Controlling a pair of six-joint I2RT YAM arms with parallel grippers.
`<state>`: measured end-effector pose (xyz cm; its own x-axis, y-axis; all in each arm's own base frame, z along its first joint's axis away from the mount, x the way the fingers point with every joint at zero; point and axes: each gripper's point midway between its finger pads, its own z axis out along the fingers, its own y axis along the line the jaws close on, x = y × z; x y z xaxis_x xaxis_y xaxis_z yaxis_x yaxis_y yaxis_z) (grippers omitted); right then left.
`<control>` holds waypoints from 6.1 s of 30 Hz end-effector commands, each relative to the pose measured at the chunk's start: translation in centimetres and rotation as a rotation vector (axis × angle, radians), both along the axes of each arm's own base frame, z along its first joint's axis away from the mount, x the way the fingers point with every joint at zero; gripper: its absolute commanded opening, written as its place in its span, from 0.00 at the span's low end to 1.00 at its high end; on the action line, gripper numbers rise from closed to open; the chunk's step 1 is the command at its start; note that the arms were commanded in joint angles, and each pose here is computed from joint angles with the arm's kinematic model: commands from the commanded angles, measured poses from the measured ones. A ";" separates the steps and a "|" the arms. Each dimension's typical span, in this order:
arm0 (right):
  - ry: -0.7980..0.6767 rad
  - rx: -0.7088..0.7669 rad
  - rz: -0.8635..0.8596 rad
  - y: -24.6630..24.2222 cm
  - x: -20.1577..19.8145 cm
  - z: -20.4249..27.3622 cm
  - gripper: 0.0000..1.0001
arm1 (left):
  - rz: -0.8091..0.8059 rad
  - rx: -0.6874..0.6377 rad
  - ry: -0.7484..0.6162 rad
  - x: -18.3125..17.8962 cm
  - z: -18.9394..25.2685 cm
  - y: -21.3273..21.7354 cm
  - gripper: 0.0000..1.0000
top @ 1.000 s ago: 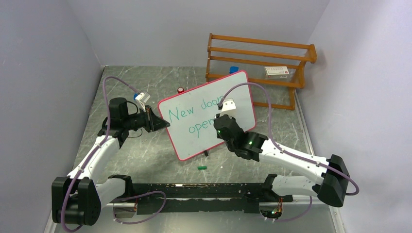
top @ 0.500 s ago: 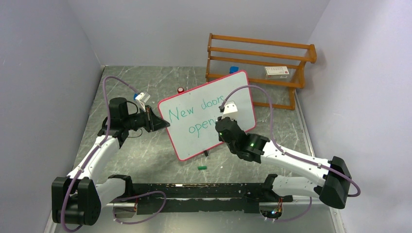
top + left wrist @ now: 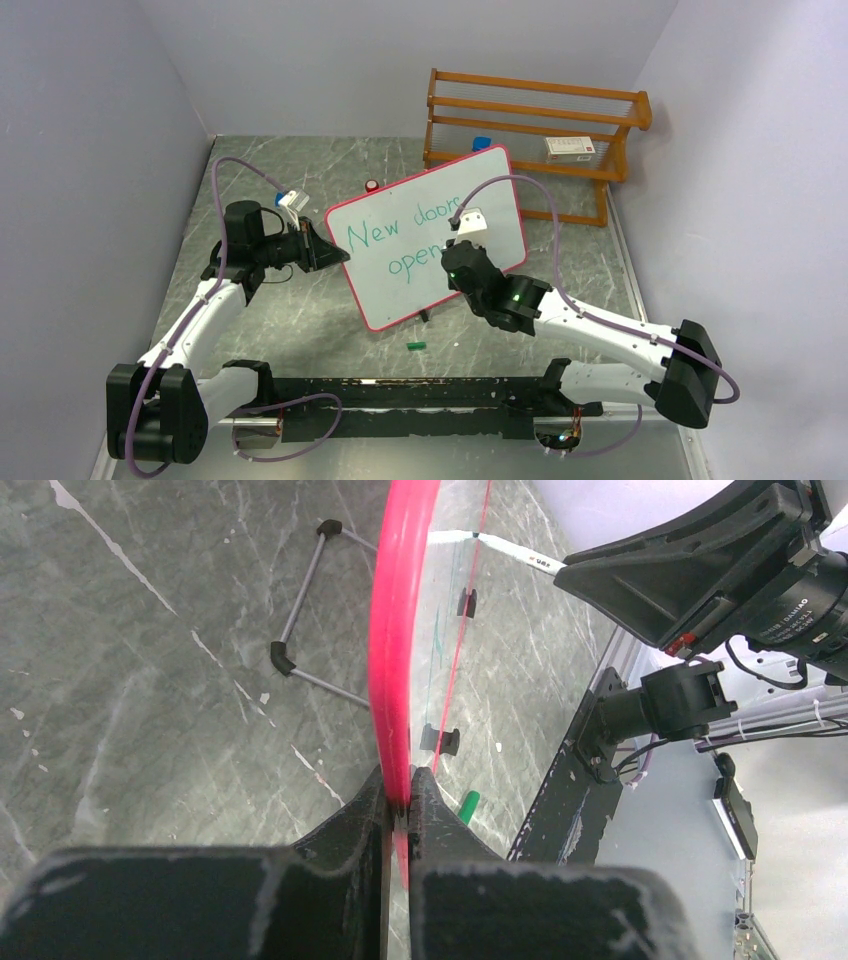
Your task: Write a sentence on the whiteboard
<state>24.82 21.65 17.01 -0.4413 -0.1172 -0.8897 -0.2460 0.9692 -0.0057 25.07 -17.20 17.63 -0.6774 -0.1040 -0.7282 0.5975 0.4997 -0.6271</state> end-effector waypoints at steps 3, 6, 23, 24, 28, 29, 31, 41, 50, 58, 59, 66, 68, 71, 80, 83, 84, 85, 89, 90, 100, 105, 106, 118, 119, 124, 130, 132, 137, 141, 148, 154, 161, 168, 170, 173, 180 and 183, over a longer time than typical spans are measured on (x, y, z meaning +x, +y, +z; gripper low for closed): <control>-0.034 0.008 -0.041 -0.2 0.9 0.7 0.00 | 0.049 0.052 0.008 0.8 -1.0 0.7 0.05; -0.026 -0.001 -0.037 -0.3 0.8 0.4 0.00 | 0.050 0.053 0.006 0.9 -1.0 0.7 0.05; 0.076 -0.039 -0.018 -0.9 -0.8 -2.3 0.00 | 0.050 0.053 0.002 0.9 -0.9 0.7 0.05; 0.081 -0.041 -0.016 -0.9 -0.9 -2.5 0.00 | 0.049 0.053 0.003 0.9 -0.9 0.7 0.05; 0.092 -0.046 -0.019 -1.0 -1.0 -2.9 0.00 | 0.051 0.055 0.004 0.9 -0.9 0.8 0.05; 0.092 -0.045 -0.019 -1.0 -1.0 -2.9 0.00 | 0.051 0.055 0.005 0.9 -0.9 0.8 0.05; 0.089 -0.044 -0.022 -1.1 -1.0 -2.9 0.00 | 0.052 0.055 0.004 0.9 -0.9 0.8 0.05; -0.010 0.021 -0.039 -1.6 -0.4 0.3 0.00 | 0.051 0.055 0.006 0.9 -1.0 0.7 0.05; -0.037 0.026 -0.044 -1.3 0.4 1.0 0.00 | 0.051 0.055 0.007 0.9 -1.0 0.7 0.05; -0.049 0.030 -0.040 -1.0 1.1 1.4 0.00 | 0.050 0.055 0.005 0.9 -0.9 0.7 0.05; -0.049 0.030 -0.041 -0.9 1.2 1.3 0.00 | 0.050 0.056 0.007 0.9 -1.0 0.8 0.05; -0.043 0.031 -0.033 -0.8 1.4 1.0 0.00 | 0.049 0.055 0.005 0.9 -1.0 0.7 0.05; -0.041 0.032 -0.030 -0.7 1.5 0.9 0.00 | 0.050 0.056 0.006 0.9 -1.0 0.8 0.05; -0.034 0.027 -0.028 -0.8 1.5 0.7 0.00 | 0.051 0.056 0.007 0.9 -1.0 0.8 0.05; 0.027 -0.014 -0.037 -1.8 0.7 -1.1 0.00 | 0.053 0.059 0.005 0.9 -1.0 0.8 0.05; 0.046 -0.020 -0.037 -2.1 0.3 -1.7 0.00 | 0.052 0.058 0.005 0.9 -1.0 0.8 0.05; 0.052 -0.021 -0.039 -2.2 0.2 -1.9 0.00 | 0.053 0.059 0.004 0.9 -1.0 0.8 0.05; 0.057 -0.023 -0.040 -2.3 0.0 -2.1 0.00 | 0.053 0.059 0.003 0.9 -1.0 0.8 0.05; 0.072 -0.023 -0.041 -2.5 -0.3 -2.6 0.00 | 0.053 0.059 0.003 0.9 -1.0 0.8 0.05; 0.074 -0.022 -0.038 -2.5 -0.4 -2.7 0.00 | 0.053 0.058 0.004 0.9 -1.0 0.8 0.05; 0.030 0.006 -0.036 -1.9 0.4 -1.5 0.00 | 0.053 0.058 0.008 0.9 -1.1 0.8 0.05; -0.004 0.017 -0.033 -1.5 1.0 -0.3 0.00 | 0.052 0.058 0.008 0.9 -1.0 0.8 0.05; -0.008 0.019 -0.031 -1.4 1.1 -0.2 0.00 | 0.053 0.059 0.007 0.9 -1.1 0.8 0.05; -0.049 0.030 -0.042 -1.3 2.0 1.3 0.00 | 0.049 0.056 0.011 0.9 -1.1 0.7 0.05; -0.052 0.029 -0.046 -1.4 2.0 1.4 0.00 | 0.049 0.057 0.010 0.9 -1.1 0.8 0.05; -0.060 0.027 -0.056 -1.7 2.4 1.6 0.00 | 0.051 0.058 0.010 0.9 -1.1 0.8 0.05; -0.044 0.013 -0.080 -2.5 2.5 1.0 0.00 | 0.053 0.060 0.010 0.9 -1.1 0.8 0.05; -0.033 0.008 -0.080 -2.7 2.4 0.6 0.00 | 0.052 0.060 0.012 0.9 -1.1 0.8 0.05; -0.006 0.005 -0.077 -2.9 2.1 -0.1 0.00 | 0.052 0.061 0.009 0.9 -1.1 0.8 0.05; 0.021 0.000 -0.068 -2.9 1.7 -0.8 0.00 | 0.054 0.061 0.011 0.9 -1.1 0.8 0.05; 0.057 -0.003 -0.067 -3.1 1.0 -2.1 0.00 | 0.056 0.063 0.009 0.9 -1.1 0.9 0.05; 0.067 -0.008 -0.072 -3.5 0.8 -2.5 0.00 | 0.056 0.063 0.010 0.9 -1.1 0.8 0.05; 0.040 0.016 -0.074 -3.6 0.8 -1.6 0.00 | 0.056 0.063 0.011 1.0 -1.2 0.9 0.05; -0.005 0.021 -0.097 -4.4 1.1 -0.1 0.00 | 0.056 0.063 0.010 1.0 -1.1 0.9 0.05; -0.012 0.028 -0.097 -4.4 1.2 0.0 0.00 | 0.056 0.063 0.011 0.9 -1.2 0.9 0.05; -0.023 0.036 -0.102 -4.4 1.5 0.3 0.00 | 0.055 0.063 0.012 0.9 -1.2 0.8 0.05; -0.039 0.045 -0.103 -4.3 2.2 0.7 0.00 | 0.055 0.063 0.009 0.9 -1.1 0.9 0.05; -0.041 0.045 -0.102 -4.3 2.5 0.7 0.00 | 0.054 0.063 0.012 0.9 -1.2 0.8 0.05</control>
<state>26.56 17.29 16.98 -0.4389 -0.0506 -0.8971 -0.1527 0.9881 0.0190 25.09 -17.18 17.57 -0.6752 -0.1003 -0.7308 0.6002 0.5012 -0.6233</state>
